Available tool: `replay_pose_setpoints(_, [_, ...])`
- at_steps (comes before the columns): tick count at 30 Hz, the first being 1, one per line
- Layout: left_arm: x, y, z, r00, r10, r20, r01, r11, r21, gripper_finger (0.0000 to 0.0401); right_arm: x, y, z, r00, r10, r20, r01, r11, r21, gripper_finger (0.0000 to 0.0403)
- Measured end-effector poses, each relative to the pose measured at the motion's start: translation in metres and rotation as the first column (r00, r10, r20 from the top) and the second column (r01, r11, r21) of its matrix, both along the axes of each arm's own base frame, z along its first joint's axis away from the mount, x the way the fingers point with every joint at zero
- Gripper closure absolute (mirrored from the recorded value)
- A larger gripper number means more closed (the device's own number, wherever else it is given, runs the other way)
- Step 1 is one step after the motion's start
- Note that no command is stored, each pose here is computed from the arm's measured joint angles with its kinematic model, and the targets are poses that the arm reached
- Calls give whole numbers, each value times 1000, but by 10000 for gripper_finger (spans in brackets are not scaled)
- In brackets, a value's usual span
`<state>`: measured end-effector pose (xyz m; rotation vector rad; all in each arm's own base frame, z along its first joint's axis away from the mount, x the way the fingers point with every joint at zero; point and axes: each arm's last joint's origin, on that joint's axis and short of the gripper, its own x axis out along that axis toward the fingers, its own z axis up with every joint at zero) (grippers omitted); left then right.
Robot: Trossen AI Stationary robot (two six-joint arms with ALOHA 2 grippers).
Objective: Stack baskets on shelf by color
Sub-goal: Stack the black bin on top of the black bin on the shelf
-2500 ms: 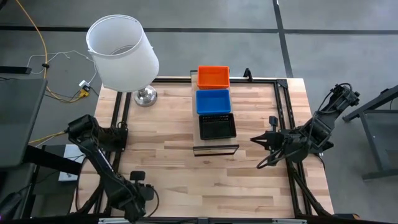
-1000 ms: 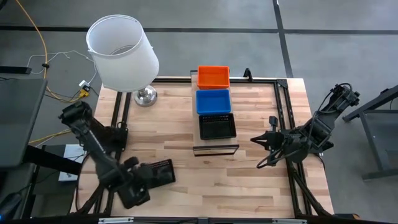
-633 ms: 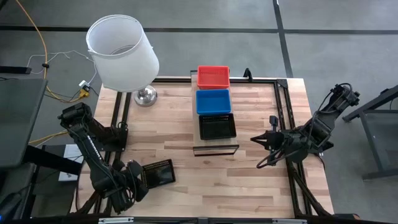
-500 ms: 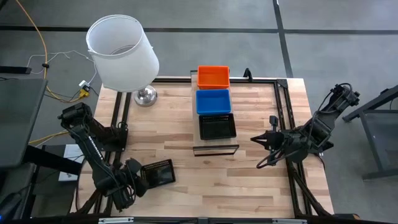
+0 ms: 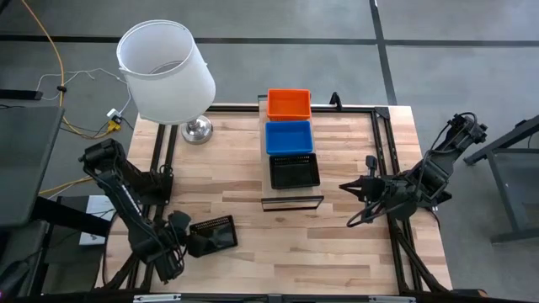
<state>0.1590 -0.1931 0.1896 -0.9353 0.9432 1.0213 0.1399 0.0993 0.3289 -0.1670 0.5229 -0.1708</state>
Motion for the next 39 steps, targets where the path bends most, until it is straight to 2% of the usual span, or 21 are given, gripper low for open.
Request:
replay_pose_setpoints(11, [9,-8,-22,998,38,-47,-38,999,2,205,0,0,0,1000,0,-5,0,1000,-4,402])
replay_pose_setpoints(16, [13,-11,-29,997,29,-72,-31,999,-21,226,0,0,0,1000,0,-5,0,1000,-4,402])
replay_pose_setpoints(19, [14,-11,-31,997,15,-78,-16,1000,-8,259,0,0,0,1000,0,-5,0,1000,-4,402])
replay_pose_setpoints(24, [21,-3,-27,996,-66,-53,69,996,51,367,0,0,0,1000,-5,-2,5,1000,3,402])
replay_pose_setpoints(26, [25,2,-23,995,-94,-14,95,991,96,391,0,0,0,1000,-14,3,14,1000,7,402])
replay_pose_setpoints(30, [27,14,-3,988,-146,54,135,977,164,391,0,0,0,1000,-15,4,15,1000,9,402])
replay_pose_setpoints(34, [22,24,41,962,-192,194,133,950,282,397,0,0,0,1000,-21,8,21,1000,20,402])
replay_pose_setpoints(36, [20,28,66,930,-235,281,129,928,350,399,0,0,0,1000,-25,11,25,999,26,402])
replay_pose_setpoints(39, [20,37,101,860,-311,404,85,869,488,400,0,-1,1,998,-56,31,55,998,13,402])
